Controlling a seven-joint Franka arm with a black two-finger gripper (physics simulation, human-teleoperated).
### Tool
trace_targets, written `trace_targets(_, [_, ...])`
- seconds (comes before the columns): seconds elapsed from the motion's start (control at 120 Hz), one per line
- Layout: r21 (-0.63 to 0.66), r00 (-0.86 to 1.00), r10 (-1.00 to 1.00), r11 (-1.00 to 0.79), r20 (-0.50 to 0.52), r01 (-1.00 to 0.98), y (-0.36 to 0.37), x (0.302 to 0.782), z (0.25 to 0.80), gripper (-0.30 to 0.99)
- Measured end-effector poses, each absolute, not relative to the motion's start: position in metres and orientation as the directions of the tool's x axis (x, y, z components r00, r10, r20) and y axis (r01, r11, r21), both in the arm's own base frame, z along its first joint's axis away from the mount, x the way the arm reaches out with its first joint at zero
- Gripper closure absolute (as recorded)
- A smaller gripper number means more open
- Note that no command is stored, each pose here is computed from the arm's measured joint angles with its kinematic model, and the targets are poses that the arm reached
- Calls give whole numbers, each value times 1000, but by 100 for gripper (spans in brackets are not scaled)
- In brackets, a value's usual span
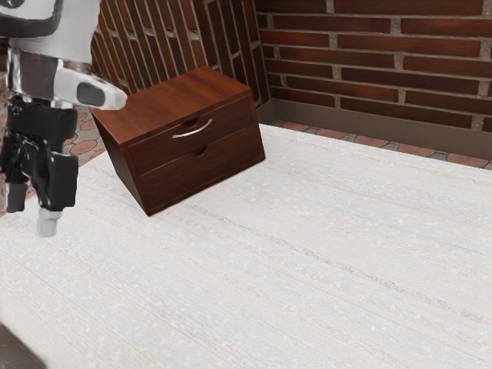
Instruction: Pull the drawer handle with one arm to open the drawer
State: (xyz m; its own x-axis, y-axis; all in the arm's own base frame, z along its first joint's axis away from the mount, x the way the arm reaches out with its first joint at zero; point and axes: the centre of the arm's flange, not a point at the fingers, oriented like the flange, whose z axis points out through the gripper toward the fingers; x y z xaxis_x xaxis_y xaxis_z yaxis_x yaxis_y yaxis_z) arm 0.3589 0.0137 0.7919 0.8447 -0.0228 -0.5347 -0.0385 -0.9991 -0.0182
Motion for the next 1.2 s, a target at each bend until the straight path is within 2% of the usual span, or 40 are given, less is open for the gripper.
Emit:
trace_targets(0.033, [-24,838,-41,-998,-545,-64,26,399,738,0])
trace_targets(0.083, [-37,874,-73,-994,-480,-104,47,431,697,0])
trace_targets(0.183, [-89,938,-173,-974,-301,-209,70,471,680,0])
trace_targets(0.267, [-137,944,-249,-950,-217,-282,76,509,665,0])
trace_targets(0.358, [-272,943,-267,-909,-200,-315,83,575,640,0])
trace_targets(0.45, [-391,913,-342,-826,-223,-405,47,630,610,0])
trace_targets(0.533, [-459,876,-416,-745,-245,-483,11,650,597,0])
trace_targets(0.667, [-487,862,-447,-713,-239,-504,23,674,587,0])
trace_targets(0.725, [-495,861,-457,-708,-223,-504,23,689,583,7])
trace_targets(0.783, [-485,876,-455,-738,-157,-470,34,708,587,15])
trace_targets(0.933, [-468,890,-451,-773,-70,-428,50,726,589,31])
trace_targets(1.2, [-492,928,-372,-806,-8,-327,109,743,575,44])
